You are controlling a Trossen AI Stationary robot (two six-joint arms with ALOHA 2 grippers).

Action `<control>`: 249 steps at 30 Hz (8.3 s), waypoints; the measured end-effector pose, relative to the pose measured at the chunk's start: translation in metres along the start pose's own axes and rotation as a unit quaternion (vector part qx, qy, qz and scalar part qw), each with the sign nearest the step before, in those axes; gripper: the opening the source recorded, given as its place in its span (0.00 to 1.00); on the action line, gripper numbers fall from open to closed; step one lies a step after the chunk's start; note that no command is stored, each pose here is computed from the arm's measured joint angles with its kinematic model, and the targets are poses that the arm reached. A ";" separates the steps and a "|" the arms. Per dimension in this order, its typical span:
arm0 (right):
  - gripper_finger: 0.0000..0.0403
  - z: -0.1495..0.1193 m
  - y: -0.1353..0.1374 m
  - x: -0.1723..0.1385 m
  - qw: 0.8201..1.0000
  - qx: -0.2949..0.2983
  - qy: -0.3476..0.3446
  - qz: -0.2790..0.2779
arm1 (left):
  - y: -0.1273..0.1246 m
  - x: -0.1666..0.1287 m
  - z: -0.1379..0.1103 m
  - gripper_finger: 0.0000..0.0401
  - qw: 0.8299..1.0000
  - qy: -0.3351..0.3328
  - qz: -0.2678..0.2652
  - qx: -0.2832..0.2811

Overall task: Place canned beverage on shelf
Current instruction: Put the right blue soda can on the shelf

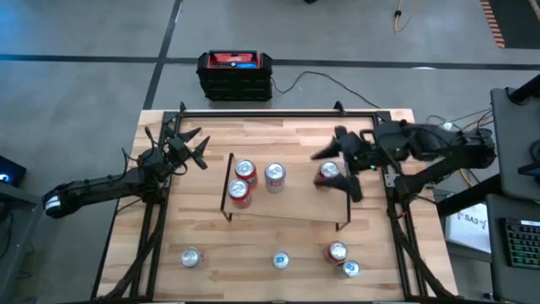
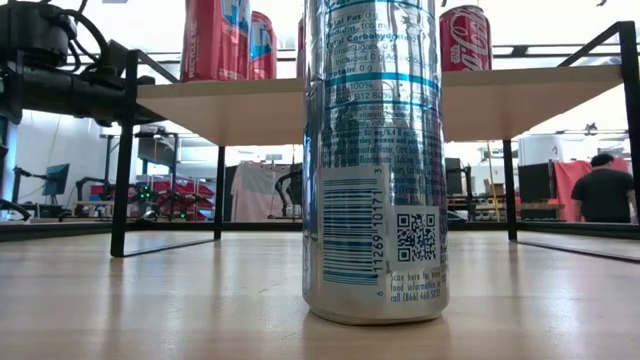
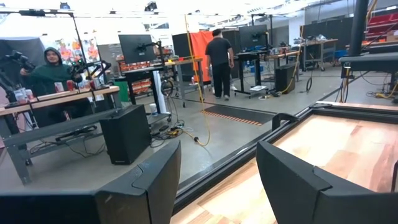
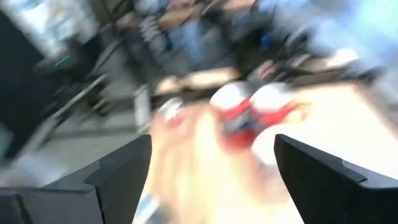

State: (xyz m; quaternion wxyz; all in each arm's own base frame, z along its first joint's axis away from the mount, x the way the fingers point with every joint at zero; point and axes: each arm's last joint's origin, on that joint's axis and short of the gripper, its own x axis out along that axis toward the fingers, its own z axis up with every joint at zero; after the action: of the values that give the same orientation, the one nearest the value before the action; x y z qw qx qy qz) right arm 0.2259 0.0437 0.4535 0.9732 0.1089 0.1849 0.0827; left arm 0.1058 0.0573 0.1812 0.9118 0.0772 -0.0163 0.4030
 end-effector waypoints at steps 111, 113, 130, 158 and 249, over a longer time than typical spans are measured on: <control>0.81 -0.315 0.215 0.097 0.889 0.261 0.087 -0.365 | 0.000 0.000 0.000 0.49 1.000 0.000 0.000 0.000; 0.81 -0.314 0.215 0.098 0.889 0.261 0.087 -0.365 | 0.000 0.000 0.000 0.49 1.000 0.000 0.000 0.000; 0.68 -0.302 0.215 0.097 0.886 0.275 0.102 -0.360 | 0.000 0.000 0.000 0.49 1.000 0.000 0.000 0.000; 0.62 -0.259 0.234 0.085 0.906 0.266 0.146 -0.294 | 0.000 0.000 0.000 0.49 1.000 0.000 0.000 0.000; 0.62 -0.080 0.086 0.149 0.881 0.160 0.057 -0.442 | 0.000 0.000 0.000 0.49 1.000 0.000 0.000 0.000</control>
State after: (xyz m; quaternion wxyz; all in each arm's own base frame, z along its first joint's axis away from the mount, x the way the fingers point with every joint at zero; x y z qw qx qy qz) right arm 0.3219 0.1714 0.3505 0.8655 0.1655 0.2796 -0.3812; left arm 0.1058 0.0573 0.1812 0.9118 0.0772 -0.0162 0.4029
